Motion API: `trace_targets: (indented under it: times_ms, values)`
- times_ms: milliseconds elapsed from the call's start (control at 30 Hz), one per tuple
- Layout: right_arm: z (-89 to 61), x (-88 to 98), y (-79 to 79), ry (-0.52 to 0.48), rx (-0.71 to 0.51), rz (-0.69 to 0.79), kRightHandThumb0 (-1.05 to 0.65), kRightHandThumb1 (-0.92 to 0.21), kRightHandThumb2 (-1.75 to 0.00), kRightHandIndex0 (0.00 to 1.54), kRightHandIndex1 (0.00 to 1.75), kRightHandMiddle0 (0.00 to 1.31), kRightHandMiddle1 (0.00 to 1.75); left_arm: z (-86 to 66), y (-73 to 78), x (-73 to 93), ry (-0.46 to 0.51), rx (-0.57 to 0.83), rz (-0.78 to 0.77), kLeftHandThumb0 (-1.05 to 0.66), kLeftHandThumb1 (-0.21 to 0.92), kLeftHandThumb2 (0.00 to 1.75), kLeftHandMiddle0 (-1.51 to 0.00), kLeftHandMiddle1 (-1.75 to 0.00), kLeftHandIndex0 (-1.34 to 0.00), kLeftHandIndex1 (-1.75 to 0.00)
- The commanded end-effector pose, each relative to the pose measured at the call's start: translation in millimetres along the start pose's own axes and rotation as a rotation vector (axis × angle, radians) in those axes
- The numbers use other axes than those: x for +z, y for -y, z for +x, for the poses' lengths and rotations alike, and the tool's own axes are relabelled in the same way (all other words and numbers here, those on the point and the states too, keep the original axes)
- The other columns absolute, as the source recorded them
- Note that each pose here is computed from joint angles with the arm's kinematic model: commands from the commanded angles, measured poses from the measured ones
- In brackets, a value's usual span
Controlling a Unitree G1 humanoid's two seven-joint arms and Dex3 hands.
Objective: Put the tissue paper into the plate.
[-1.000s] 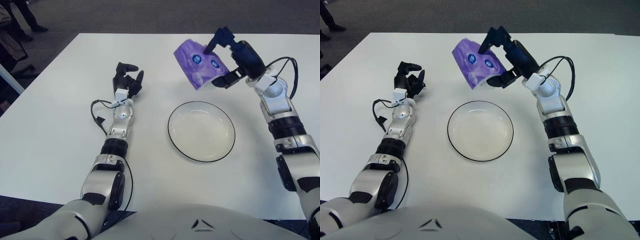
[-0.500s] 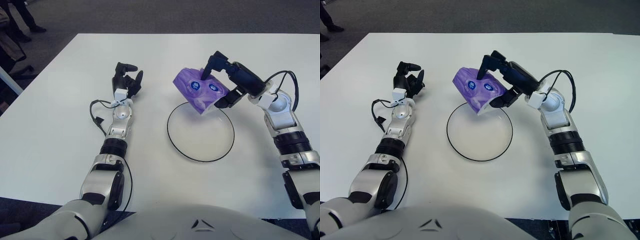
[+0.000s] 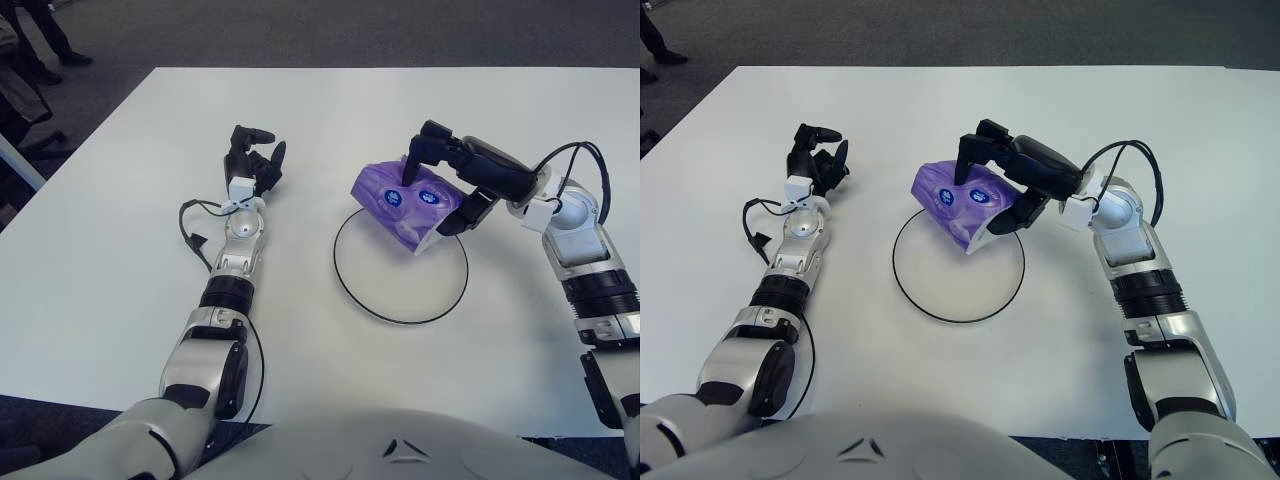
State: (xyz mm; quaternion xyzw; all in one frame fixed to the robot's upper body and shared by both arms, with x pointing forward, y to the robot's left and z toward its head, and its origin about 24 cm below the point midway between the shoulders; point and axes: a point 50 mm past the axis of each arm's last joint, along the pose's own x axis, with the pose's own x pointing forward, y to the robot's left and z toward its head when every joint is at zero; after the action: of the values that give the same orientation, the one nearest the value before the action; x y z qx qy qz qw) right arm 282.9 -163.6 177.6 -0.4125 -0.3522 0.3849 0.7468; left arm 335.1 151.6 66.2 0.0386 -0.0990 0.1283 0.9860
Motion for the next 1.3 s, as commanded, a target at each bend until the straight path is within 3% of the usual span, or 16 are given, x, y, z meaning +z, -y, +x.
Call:
trace_targets:
  times_ms: [0,67,133,333,367,467,600,800,1067,1267]
  values:
    - [-2.6,0.9,-0.9,-0.023,0.047,-0.002,0.0,-0.62,-0.82,0.49,1.56,0.37,1.59,-27.7,-10.4,-42.0,-0.157,0.003,0.066,-0.36,0.91,0.33,-0.82,-1.75,-0.43,-1.52]
    - [-3.5,1.5,-0.4,-0.027,0.052,0.0,0.0,-0.79,-0.49,0.5,1.49,0.4,1.44,-27.6,-10.3,-42.2,-0.158,0.003,0.068,-0.36,0.91,0.33,-0.82,-1.75,-0.43,-1.52]
    - [-5.1,2.3,0.3,-0.028,0.054,0.001,-0.01,-0.86,-0.37,0.52,1.45,0.39,1.39,-27.6,-10.2,-42.5,-0.158,0.002,0.069,-0.36,0.91,0.33,-0.82,-1.75,-0.43,-1.52]
    - [-7.1,4.2,1.5,-0.009,0.045,0.006,-0.01,-0.91,-0.26,0.56,1.4,0.36,1.35,-27.1,-9.6,-42.9,-0.16,0.002,0.071,-0.36,0.9,0.34,-0.81,-1.75,-0.43,-1.53]
    - [-7.3,5.2,2.2,0.004,0.044,0.013,-0.11,-0.91,-0.23,0.53,1.32,0.35,1.28,-27.0,-9.6,-42.9,-0.16,0.002,0.072,-0.36,0.9,0.34,-0.81,-1.75,-0.43,-1.53]
    - [-8.1,7.8,5.2,0.026,0.057,0.035,-0.43,-0.91,-0.07,0.51,0.61,0.33,0.76,-26.9,-9.5,-43.1,-0.161,0.002,0.073,-0.36,0.9,0.34,-0.81,-1.75,-0.43,-1.53]
    - [-9.7,9.8,13.5,0.019,0.121,0.133,-0.53,-0.91,-0.01,0.44,0.14,0.34,0.35,-26.7,-9.4,-43.4,-0.162,0.001,0.073,-0.36,0.9,0.35,-0.8,-1.75,-0.43,-1.53]
    - [-9.4,14.1,23.6,0.01,0.183,0.252,-0.55,-0.91,-0.01,0.19,0.01,0.22,0.1,-26.4,-9.0,-43.6,-0.163,0.0,0.073,-0.36,0.89,0.36,-0.8,-1.75,-0.43,-1.54]
    - [-12.9,18.1,30.1,0.044,0.161,0.23,-0.55,-0.92,-0.03,0.11,0.0,0.16,0.03,-26.3,-8.9,-43.8,-0.164,-0.002,0.07,-0.36,0.88,0.39,-0.8,-1.75,-0.42,-1.54]
    - [-17.6,19.5,46.3,0.074,0.106,0.205,-0.59,-0.92,-0.15,0.07,0.0,0.12,0.01,-26.1,-8.8,-43.9,-0.166,-0.001,0.07,-0.36,0.87,0.4,-0.8,-1.75,-0.42,-1.54]
